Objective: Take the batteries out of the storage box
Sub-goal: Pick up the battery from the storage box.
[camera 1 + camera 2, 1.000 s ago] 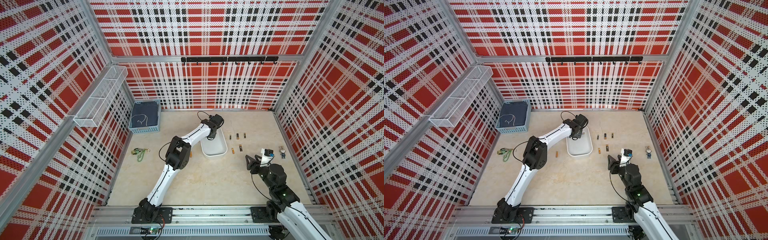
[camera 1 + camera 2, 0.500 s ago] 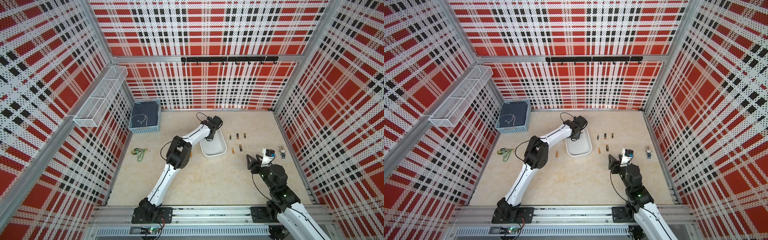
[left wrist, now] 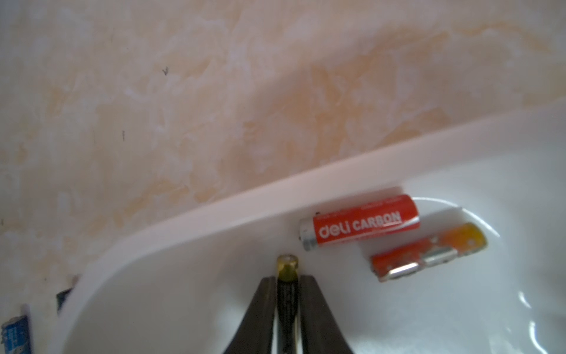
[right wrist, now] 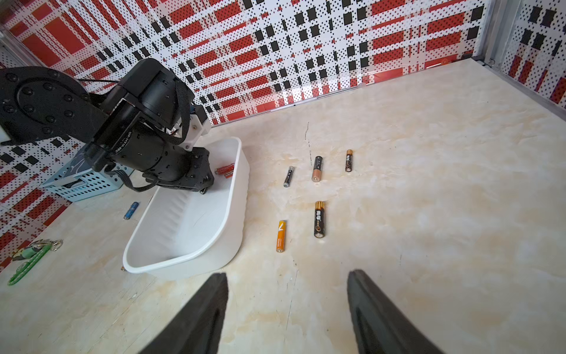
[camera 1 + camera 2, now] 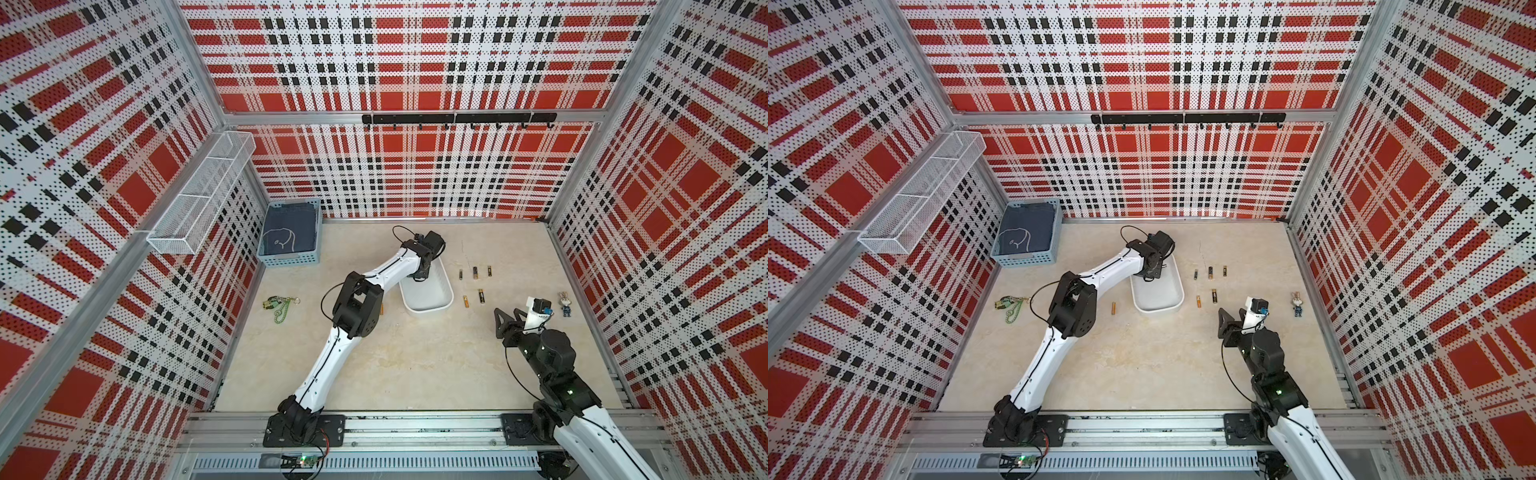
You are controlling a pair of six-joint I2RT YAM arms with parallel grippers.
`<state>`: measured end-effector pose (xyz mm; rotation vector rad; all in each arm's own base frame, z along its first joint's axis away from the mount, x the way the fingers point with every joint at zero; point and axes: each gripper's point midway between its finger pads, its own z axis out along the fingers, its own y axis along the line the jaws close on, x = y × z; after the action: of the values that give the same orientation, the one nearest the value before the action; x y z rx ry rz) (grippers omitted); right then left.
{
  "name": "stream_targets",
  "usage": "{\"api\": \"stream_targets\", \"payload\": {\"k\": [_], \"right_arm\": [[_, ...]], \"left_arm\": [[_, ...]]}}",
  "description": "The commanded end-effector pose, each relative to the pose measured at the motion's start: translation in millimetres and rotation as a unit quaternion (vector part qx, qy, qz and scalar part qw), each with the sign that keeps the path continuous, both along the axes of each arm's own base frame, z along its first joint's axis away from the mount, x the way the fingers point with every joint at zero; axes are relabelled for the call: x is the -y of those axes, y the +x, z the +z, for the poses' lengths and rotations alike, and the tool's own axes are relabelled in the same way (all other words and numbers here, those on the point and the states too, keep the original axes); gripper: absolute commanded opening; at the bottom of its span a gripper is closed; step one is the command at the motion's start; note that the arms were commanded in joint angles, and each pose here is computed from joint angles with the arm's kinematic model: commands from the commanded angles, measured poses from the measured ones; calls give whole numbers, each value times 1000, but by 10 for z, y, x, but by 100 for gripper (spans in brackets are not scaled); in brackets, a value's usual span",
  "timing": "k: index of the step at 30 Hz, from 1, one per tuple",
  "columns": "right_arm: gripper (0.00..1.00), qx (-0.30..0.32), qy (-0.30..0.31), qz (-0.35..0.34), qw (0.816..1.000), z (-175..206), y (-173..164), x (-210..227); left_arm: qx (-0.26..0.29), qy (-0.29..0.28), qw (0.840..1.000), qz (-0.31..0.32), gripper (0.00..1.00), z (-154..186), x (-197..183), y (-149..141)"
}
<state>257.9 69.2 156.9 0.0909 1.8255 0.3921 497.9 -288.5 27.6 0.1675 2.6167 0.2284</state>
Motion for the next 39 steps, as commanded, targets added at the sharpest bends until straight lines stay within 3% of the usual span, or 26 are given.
{"api": "stream_targets", "payload": {"k": [1,10,17,20,22,26,33,37,39], "right_arm": [[69,-2,2,-4,1000,-21,-6,6],[69,1,3,-8,1000,-9,-13,21],[69,2,4,-10,1000,-9,-20,32],[69,4,4,-11,1000,-1,-22,35],[70,3,4,-12,1000,-8,-23,38],[70,4,5,-8,1000,-5,-17,23],[70,-4,2,18,1000,213,146,-122],[68,-48,-16,60,997,345,405,-359],[66,-77,-32,89,993,410,580,-525]], "left_arm": [[-13,-21,1000,-4,24,61,60,-80],[-40,-30,999,15,26,-48,-2,-208],[-49,-25,998,24,12,-152,-80,-220],[-51,-28,998,22,0,-178,-78,-209],[-45,-29,998,20,0,-120,-67,-186],[-11,-44,999,15,0,200,-15,-92],[81,-92,992,17,0,1212,-14,28],[115,-117,986,33,0,1664,-207,-56],[121,-124,984,48,0,1731,-383,-161]]}}
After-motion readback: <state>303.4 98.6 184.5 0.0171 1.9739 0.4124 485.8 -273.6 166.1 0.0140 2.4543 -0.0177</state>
